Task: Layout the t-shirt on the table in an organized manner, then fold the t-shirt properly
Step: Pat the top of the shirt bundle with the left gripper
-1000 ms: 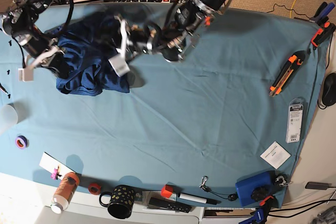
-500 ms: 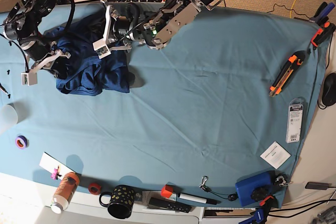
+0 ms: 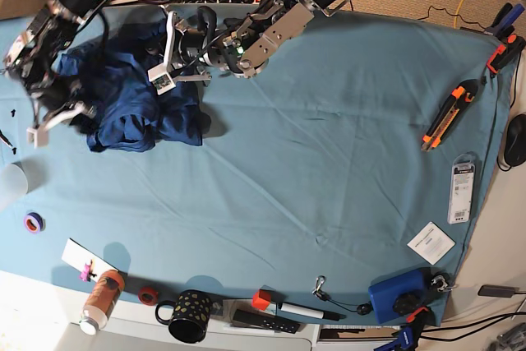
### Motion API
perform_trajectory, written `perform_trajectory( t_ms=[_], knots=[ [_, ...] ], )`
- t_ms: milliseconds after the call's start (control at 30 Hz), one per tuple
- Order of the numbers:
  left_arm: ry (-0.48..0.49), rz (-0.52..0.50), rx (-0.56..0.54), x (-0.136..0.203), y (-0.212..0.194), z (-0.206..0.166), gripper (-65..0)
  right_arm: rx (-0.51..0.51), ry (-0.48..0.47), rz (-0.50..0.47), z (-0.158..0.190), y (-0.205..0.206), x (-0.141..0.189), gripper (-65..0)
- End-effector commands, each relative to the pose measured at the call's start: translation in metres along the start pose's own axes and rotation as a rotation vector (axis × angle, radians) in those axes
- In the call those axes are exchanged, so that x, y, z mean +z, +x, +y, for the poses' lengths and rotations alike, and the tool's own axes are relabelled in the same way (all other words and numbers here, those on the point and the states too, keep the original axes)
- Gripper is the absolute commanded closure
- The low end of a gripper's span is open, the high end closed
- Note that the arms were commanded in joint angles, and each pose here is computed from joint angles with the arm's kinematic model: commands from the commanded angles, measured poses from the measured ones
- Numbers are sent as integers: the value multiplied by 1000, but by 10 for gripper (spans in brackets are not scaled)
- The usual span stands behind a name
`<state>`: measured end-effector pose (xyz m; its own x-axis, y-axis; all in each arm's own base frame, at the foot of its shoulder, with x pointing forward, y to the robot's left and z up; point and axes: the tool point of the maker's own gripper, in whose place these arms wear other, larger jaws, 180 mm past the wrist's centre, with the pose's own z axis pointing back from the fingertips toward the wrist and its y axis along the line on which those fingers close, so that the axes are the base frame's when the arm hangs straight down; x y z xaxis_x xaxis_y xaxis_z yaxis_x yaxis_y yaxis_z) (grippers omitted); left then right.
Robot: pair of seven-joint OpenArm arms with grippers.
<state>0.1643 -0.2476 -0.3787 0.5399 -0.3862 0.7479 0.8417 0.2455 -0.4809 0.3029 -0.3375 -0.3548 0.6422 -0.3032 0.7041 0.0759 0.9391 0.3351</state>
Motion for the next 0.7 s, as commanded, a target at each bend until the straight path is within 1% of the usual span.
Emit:
perform_trajectory(
  t_ms=[0, 200, 333, 367, 433, 533, 600, 667],
  knots=[
    [-17, -33, -21, -2, 19, -7, 0, 36, -2, -85, -1, 34, 7, 0],
    [-17, -33, -22, -2, 19, -7, 0, 78, -14, -182, -2, 82, 14, 0],
    [-18, -34, -23, -2, 19, -7, 0, 83, -4, -238, 2, 101, 16, 0],
    [-30, -41, -32, -2, 21, -10, 0, 83, -2, -244, 3, 103, 16, 0],
    [-108, -81, -97, 1, 29, -24, 0, 77, 16, -265, 6, 107, 17, 0],
    [-234, -197, -189, 13, 56, -53, 0, 53, 74, -312, 16, 115, 20, 0],
    [-267, -279, -237, 23, 77, -66, 0, 31, 125, -356, 25, 122, 24, 0],
    [-251, -324, -293, 32, 92, -68, 0, 14, 169, -392, 32, 128, 27, 0]
  ],
)
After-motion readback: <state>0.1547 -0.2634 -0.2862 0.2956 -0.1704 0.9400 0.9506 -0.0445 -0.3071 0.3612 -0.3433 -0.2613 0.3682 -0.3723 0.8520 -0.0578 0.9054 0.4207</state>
